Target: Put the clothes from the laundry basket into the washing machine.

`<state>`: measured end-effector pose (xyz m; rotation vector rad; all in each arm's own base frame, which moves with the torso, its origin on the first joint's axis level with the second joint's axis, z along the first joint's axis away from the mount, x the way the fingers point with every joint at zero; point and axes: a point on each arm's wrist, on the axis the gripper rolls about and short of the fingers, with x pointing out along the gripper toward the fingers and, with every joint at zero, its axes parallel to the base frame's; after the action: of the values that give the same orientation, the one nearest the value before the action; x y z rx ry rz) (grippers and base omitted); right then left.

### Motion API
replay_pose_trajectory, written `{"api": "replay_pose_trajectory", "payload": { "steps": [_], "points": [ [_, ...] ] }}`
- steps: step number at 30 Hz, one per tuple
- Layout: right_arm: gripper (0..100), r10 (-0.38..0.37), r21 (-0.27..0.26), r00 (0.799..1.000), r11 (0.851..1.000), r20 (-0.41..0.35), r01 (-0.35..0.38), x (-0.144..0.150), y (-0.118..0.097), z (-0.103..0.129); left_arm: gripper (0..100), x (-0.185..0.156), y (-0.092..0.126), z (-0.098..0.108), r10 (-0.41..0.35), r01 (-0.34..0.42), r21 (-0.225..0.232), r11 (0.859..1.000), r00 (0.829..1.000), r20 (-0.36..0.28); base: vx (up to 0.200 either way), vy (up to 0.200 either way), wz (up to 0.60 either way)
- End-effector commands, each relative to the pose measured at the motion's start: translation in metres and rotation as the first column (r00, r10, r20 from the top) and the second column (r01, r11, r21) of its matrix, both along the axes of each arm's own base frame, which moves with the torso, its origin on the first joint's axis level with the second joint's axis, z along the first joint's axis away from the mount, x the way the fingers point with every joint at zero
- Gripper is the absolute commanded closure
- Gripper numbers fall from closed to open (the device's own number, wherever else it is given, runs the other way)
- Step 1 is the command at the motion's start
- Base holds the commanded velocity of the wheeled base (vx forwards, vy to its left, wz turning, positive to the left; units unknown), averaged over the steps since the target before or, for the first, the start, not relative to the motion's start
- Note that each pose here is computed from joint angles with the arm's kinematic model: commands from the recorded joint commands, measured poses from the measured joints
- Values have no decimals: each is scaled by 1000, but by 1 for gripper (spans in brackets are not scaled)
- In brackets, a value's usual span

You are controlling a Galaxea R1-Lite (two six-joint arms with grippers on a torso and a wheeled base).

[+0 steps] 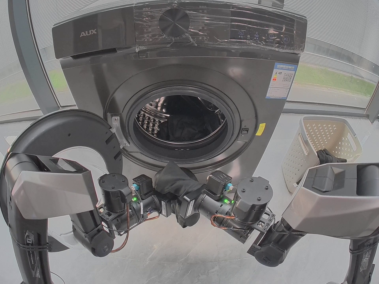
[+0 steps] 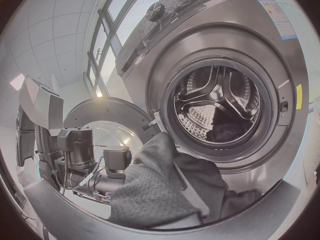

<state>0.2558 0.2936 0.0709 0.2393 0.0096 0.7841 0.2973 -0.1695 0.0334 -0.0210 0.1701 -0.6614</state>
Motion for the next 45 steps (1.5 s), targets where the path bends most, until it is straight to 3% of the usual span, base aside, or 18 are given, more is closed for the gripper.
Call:
{"api": "replay_pose_trajectory", "payload": {
  "steps": [1, 13, 14, 16, 19, 20, 22, 27, 30, 35, 38, 41, 42, 45],
  "points": [
    [100, -15, -1, 1000, 1000, -6, 15, 2, -5, 0, 100, 1, 1, 7, 6, -6, -16, 1000, 1000, 24, 0, 0, 0],
    [100, -64, -17, 997, 998, -31, 63, 0, -21, 1, 100, -4, 9, 22, 28, -27, -30, 999, 998, 52, 0, 0, 0],
    [0, -64, -17, 997, 998, -31, 63, 0, -21, 1, 100, -5, 9, 24, 27, -25, -33, 999, 998, 56, 0, 0, 0],
    [0, -64, -14, 998, 998, -28, 63, -1, -22, 4, 100, -6, 10, 26, 27, -25, -34, 999, 998, 59, 0, 0, 0],
    [0, -63, -59, 997, 996, -52, 60, -9, -31, 1, 100, -9, 12, 30, 28, -26, -37, 999, 998, 63, 0, 0, 0],
    [0, -70, -135, 994, 989, -87, 58, -19, -48, -8, 100, -14, 14, 35, 29, -26, -40, 999, 997, 66, 0, 0, 0],
    [0, -66, -223, 990, 974, -123, 37, -32, -66, -19, 100, -19, 17, 39, 30, -28, -41, 999, 997, 67, 0, 0, 0],
    [0, -93, -335, 971, 942, -220, 14, -53, -102, -40, 100, -36, 26, 55, 30, -25, -52, 998, 996, 87, 0, 0, 0],
    [0, -115, -338, 968, 940, -221, 34, -54, -112, -36, 100, -47, 32, 60, 29, -25, -49, 998, 996, 86, 0, 0, 0],
    [0, -214, -292, 959, 944, -183, 155, -43, -138, -16, 100, -77, 47, 73, 21, -16, -65, 998, 997, 78, 0, 0, 0],
    [0, -252, -263, 953, 943, -171, 202, -44, -153, -4, 100, -80, 48, 72, 24, -20, -44, 999, 996, 86, 0, 0, 0],
    [0, -284, -256, 945, 937, -161, 238, -44, -165, 1, 100, -79, 49, 72, 35, -31, -43, 999, 996, 87, 0, 0, 0],
    [0, -319, -256, 933, 928, -165, 272, -40, -173, 0, 100, -79, 50, 71, 49, -45, -43, 998, 996, 80, 0, 0, 0],
    [0, -348, -259, 921, 919, -173, 298, -36, -181, -1, 100, -67, 58, 79, 119, -111, -77, 991, 987, 111, 0, 0, 0]
  ]
}}
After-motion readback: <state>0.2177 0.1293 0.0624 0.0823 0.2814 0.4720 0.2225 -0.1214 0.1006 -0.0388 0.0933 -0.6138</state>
